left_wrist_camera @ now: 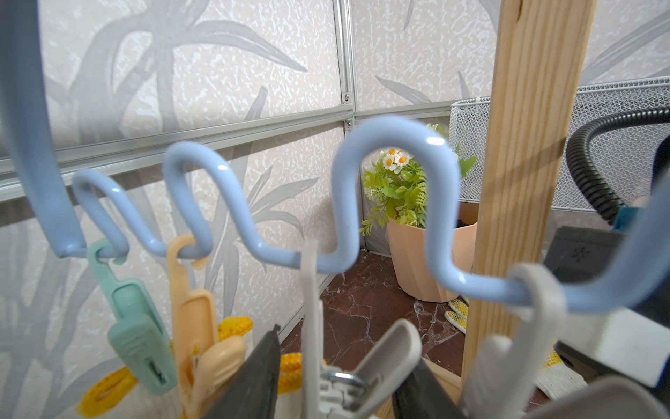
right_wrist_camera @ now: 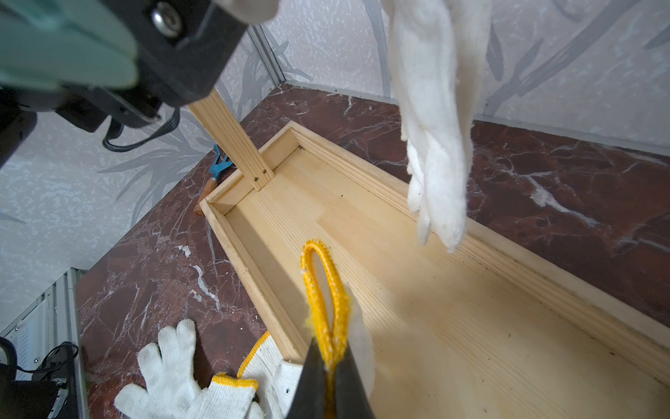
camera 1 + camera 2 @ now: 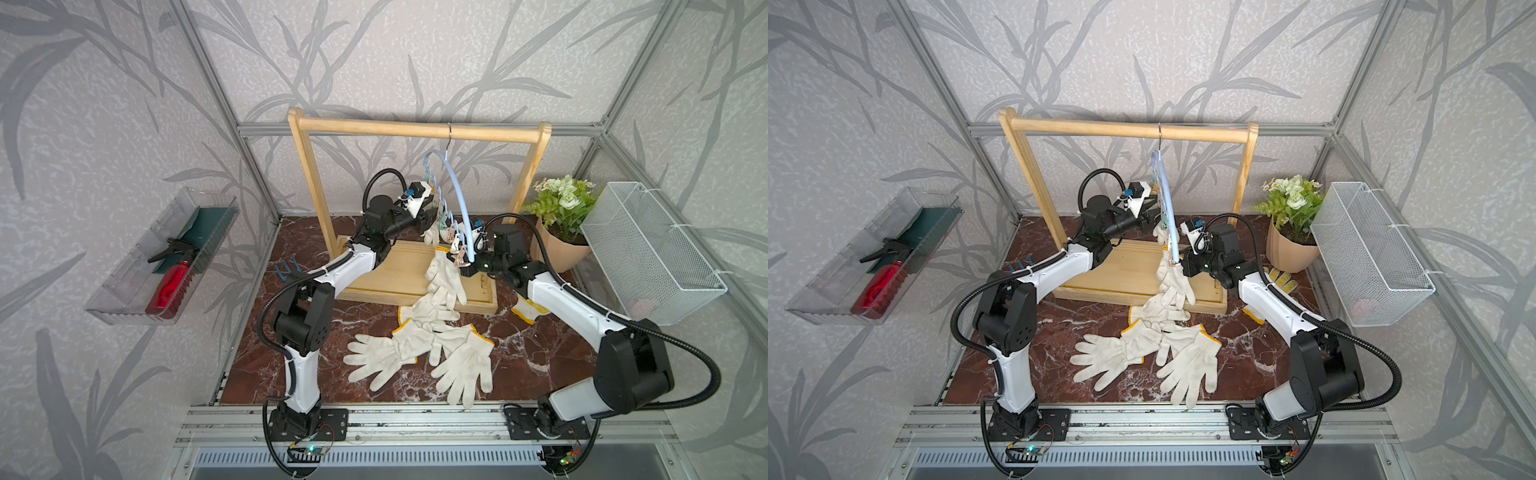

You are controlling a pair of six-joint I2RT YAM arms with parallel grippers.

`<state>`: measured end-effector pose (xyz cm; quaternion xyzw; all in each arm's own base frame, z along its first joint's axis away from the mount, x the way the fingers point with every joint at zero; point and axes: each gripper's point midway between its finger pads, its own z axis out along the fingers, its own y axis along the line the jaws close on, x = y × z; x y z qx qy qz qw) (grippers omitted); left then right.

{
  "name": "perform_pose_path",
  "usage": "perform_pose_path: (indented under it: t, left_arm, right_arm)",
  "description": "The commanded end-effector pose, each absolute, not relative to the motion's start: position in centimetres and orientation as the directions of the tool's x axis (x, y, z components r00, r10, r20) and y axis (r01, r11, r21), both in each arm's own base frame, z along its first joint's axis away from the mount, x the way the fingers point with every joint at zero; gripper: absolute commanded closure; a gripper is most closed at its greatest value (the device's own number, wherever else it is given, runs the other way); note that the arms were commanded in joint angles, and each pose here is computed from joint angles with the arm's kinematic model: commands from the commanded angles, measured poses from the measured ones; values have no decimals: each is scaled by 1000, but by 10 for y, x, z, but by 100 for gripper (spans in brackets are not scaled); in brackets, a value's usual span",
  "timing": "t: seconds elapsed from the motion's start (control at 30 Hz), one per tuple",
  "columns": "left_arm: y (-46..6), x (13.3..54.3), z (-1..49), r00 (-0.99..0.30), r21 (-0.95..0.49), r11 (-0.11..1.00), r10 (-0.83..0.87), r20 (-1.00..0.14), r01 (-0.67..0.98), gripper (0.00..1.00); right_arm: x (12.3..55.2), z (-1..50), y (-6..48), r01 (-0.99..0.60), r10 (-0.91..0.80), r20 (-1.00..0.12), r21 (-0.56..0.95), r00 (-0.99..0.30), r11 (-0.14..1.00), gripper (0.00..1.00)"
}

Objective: Clip the gloves onto a hanger to dry
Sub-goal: Open the clamp at the hanger.

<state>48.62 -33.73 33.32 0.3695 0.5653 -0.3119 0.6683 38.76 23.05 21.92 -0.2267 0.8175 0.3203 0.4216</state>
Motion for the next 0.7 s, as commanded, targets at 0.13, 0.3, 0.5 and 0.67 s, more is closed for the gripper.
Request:
perform_pose_path:
  t: [0.13,0.3,0.5,0.67]
  left_arm:
    - [-335,472,380,258,196,535,-42,-965,822,52]
    - [-333,471,384,267,201,543,-46,-963,816,52]
    - [-332,467,389,274,197,539,-66,-959,819,52]
    - [-332,464,389,276,202,531,-62,-959,823,52]
  right_arm:
    - [385,231,233,-666,-91,-860,316,-501,676,100]
    - [383,231,232,-667,-91,-862,315,-499,675,100]
    - [383,231,232,-666,-89,-861,317,-500,676,100]
    - [381,229,232,-665,-88,-860,320,-503,675,100]
